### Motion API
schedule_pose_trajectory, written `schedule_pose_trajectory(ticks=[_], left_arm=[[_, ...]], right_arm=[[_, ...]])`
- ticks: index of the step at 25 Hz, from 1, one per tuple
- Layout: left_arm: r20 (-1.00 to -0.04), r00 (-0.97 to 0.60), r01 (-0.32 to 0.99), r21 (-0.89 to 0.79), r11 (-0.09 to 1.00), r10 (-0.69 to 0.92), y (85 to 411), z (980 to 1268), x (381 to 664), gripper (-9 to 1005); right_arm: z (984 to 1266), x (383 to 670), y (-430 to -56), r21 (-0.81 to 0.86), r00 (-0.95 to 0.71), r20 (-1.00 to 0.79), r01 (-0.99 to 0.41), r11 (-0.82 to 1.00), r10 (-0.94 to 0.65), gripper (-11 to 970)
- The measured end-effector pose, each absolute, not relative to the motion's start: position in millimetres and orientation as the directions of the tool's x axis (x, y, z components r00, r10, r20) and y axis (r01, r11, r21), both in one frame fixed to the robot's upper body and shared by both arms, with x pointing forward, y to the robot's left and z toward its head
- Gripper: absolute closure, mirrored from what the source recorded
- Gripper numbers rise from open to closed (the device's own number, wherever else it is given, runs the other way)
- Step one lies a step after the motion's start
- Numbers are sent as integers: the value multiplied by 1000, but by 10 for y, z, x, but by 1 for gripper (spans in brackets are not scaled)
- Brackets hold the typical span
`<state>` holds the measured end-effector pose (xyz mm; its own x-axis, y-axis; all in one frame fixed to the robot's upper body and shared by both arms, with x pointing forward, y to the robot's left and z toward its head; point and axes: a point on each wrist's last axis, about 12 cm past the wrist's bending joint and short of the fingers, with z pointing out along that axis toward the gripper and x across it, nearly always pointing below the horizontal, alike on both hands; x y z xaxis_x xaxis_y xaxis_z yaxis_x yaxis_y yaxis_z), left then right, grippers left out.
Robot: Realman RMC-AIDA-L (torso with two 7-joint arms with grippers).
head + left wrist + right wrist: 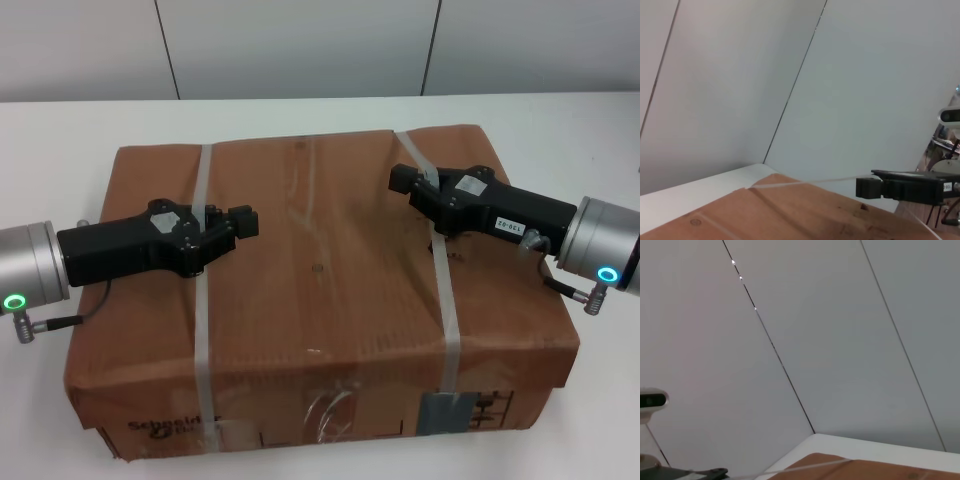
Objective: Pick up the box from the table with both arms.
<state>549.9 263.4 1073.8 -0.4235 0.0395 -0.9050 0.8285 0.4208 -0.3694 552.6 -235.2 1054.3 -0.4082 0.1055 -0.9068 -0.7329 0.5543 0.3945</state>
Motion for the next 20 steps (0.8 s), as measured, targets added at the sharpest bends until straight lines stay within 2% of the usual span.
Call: schedule_pose_trajectory(ticks=[20], left_arm=[[-908, -418, 828, -366, 424, 32, 2639, 10743, 5502, 898]], right_arm=[[10542, 5525, -2353, 398, -411, -905, -731, 554, 107, 924]])
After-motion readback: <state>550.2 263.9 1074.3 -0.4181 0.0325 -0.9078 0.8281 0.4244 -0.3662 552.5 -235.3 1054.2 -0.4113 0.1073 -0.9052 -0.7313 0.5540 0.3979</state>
